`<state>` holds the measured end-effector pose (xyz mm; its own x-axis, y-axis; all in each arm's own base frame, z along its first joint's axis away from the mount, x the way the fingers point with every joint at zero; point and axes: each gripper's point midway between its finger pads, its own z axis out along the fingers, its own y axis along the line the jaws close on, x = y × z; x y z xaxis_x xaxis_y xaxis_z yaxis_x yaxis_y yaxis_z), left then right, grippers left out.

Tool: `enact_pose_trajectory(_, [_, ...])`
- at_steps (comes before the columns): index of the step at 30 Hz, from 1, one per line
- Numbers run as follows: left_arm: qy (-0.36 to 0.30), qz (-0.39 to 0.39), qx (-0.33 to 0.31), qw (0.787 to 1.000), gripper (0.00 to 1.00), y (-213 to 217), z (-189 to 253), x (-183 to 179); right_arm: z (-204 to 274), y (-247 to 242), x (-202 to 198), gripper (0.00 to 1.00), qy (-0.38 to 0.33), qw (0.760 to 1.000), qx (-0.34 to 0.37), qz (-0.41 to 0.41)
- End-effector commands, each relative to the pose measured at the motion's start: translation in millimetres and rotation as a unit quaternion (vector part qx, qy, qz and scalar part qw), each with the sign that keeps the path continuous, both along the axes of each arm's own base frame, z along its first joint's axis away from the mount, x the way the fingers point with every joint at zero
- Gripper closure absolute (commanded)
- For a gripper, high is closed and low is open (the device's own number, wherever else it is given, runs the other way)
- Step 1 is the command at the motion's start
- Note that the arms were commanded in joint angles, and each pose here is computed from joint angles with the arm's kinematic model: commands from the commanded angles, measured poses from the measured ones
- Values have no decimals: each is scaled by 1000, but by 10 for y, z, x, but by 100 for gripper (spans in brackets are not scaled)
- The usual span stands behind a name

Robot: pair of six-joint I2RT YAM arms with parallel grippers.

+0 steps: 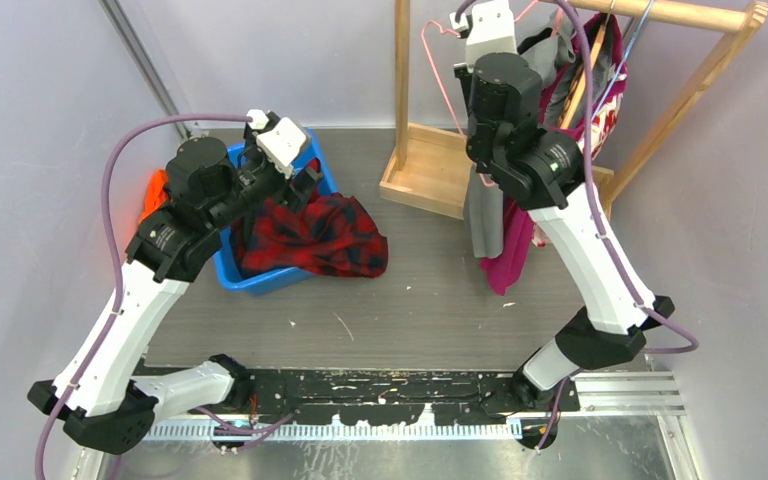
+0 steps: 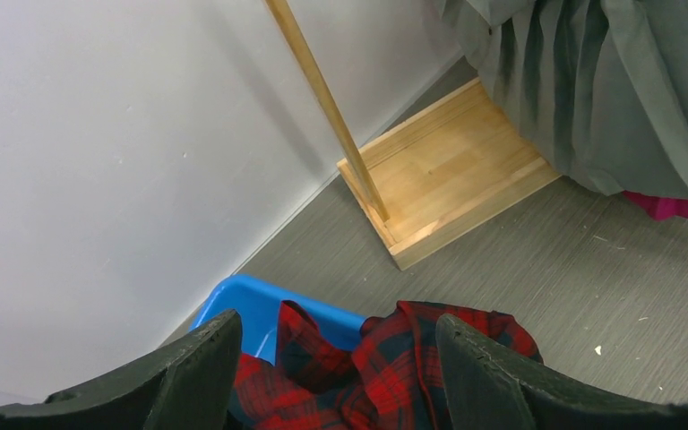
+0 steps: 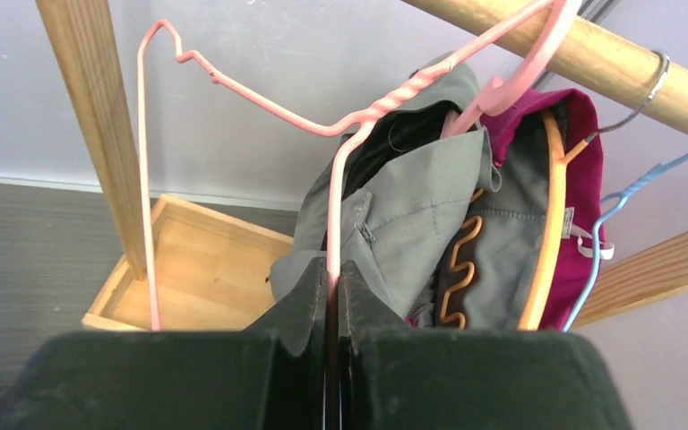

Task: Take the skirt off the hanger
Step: Place the hanger at the clothesline.

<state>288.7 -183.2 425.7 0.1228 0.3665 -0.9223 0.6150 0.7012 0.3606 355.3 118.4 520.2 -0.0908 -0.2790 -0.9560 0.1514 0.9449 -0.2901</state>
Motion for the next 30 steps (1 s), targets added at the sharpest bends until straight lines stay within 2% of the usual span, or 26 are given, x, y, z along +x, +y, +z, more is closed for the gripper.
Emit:
enact_pose_trajectory(1, [-19,2,-13,1000,21,21,139,-31,189,-98,38,99,-34,999,-7,-37])
enact_pose_trajectory(5, [-20,5,-9,1000,21,33,143,-22,273,-32,280,99,-73,995,-35,-66])
enact_pose_trajectory(12, [-13,14,-5,1000,22,71,109,-22,446,-9,912,99,-131,988,30,-79])
enact_pose_trajectory(22, [-9,28,6,1000,22,155,87,-46,40,37,1544,99,-117,988,47,-84])
enact_pose_trajectory(30, [-6,32,21,999,22,149,-3,8,-443,144,1601,99,-66,992,74,-73])
